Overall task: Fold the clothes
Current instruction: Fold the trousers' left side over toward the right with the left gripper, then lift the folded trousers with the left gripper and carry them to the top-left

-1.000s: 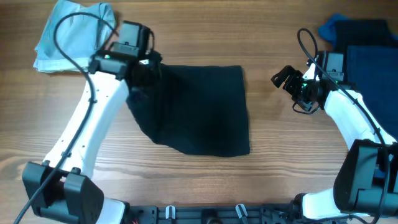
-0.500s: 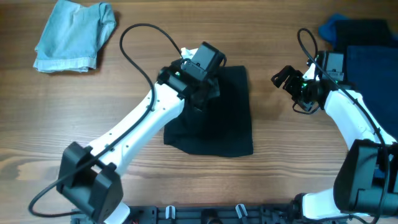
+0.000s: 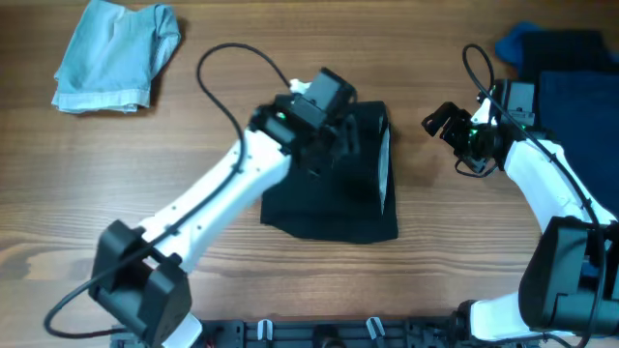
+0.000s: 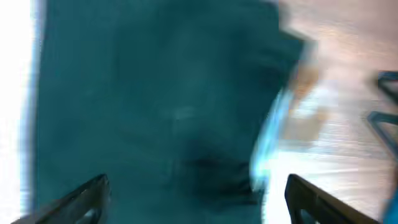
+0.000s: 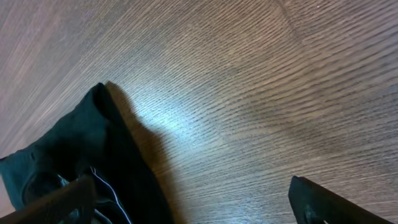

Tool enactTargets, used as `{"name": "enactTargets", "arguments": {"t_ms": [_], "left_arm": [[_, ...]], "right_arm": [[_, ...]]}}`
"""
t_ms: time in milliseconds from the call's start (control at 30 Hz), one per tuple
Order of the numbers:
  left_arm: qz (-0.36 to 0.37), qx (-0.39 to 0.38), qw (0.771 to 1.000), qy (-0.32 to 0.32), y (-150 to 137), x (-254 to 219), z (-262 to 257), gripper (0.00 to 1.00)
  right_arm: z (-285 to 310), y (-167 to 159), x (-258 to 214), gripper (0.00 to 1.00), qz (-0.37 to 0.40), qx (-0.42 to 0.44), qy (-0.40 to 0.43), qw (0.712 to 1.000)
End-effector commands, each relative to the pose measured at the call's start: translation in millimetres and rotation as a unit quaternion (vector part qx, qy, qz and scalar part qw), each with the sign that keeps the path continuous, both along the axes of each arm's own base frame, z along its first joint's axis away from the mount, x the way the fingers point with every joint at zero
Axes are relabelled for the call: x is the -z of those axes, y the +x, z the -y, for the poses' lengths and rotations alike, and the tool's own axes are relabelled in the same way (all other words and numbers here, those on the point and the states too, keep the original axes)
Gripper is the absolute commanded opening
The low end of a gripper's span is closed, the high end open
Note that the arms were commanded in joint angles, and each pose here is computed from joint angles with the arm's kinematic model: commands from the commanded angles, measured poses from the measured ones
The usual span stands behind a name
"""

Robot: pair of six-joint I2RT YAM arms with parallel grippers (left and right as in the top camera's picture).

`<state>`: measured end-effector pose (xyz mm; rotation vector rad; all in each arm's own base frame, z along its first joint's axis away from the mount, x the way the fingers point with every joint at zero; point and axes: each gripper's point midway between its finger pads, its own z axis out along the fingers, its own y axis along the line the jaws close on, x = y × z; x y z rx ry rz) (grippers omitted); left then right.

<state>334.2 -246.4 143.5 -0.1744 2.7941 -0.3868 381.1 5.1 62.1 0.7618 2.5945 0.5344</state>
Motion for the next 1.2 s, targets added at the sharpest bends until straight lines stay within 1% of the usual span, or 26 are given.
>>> {"name": "enactTargets", "arguments": {"t_ms": [0, 33, 67, 133, 167, 200, 267, 400, 500, 767, 800, 833, 867, 933, 967, 1000, 1100, 1167], "left_arm": [[0.005, 0.043, 0.999, 0.021, 27, -5, -60, 0.95], [-0.003, 0.081, 0.997, -0.013, 31, -4, -66, 0.98], [-0.007, 0.096, 0.995, -0.03, 36, -1, -75, 1.0], [-0.013, 0.135, 0.988, -0.073, 47, 10, -97, 0.98], [-0.022, 0.156, 0.98, -0.125, 49, 16, -97, 0.98], [-0.029, 0.161, 0.976, -0.146, 50, 22, -98, 0.96], [-0.063, 0.173, 0.971, -0.153, 48, 51, -99, 0.95], [-0.13, 0.164, 0.965, -0.158, 41, 102, -98, 0.96], [-0.155, 0.167, 0.955, -0.189, 36, 117, -89, 0.96], [-0.163, 0.224, 0.943, -0.185, 10, 141, -38, 0.96], [-0.166, 0.229, 0.942, -0.184, 8, 143, -35, 0.93], [-0.169, 0.229, 0.941, -0.184, 7, 146, -34, 0.82], [-0.17, 0.229, 0.941, -0.184, 8, 148, -34, 0.69], [-0.161, 0.23, 0.942, -0.184, 11, 149, -34, 0.28], [-0.154, 0.232, 0.943, -0.184, 14, 149, -33, 0.14], [-0.146, 0.232, 0.944, -0.184, 18, 149, -33, 0.04], [-0.128, 0.222, 0.948, -0.187, 31, 145, -35, 0.04], [-0.095, 0.206, 0.961, -0.158, 60, 135, -51, 0.04]], "right_arm": [[-1, -2, 2, 1.0, -0.004, 0.001, 0.006, 1.0], [-1, -2, 2, 1.0, -0.004, 0.001, 0.006, 1.0], [-1, -2, 2, 1.0, -0.004, 0.001, 0.006, 1.0], [-1, -2, 2, 1.0, -0.004, 0.001, 0.006, 1.0], [-1, -2, 2, 1.0, -0.004, 0.001, 0.006, 1.0], [-1, -2, 2, 1.0, -0.004, 0.001, 0.006, 1.0], [-1, -2, 2, 1.0, -0.004, 0.001, 0.006, 1.0], [-1, -2, 2, 1.0, -0.004, 0.001, 0.006, 1.0], [-1, -2, 2, 1.0, -0.004, 0.001, 0.006, 1.0], [-1, -2, 2, 1.0, -0.004, 0.001, 0.006, 1.0], [-1, -2, 2, 1.0, -0.004, 0.001, 0.006, 1.0], [-1, -2, 2, 1.0, -0.004, 0.001, 0.006, 1.0], [-1, -2, 2, 1.0, -0.004, 0.001, 0.006, 1.0], [-1, -2, 2, 1.0, -0.004, 0.001, 0.006, 1.0], [-1, -2, 2, 1.0, -0.004, 0.001, 0.006, 1.0], [-1, -2, 2, 1.0, -0.004, 0.001, 0.006, 1.0], [-1, -2, 2, 1.0, -0.004, 0.001, 0.006, 1.0], [-1, -2, 2, 1.0, -0.004, 0.001, 0.006, 1.0]]}}
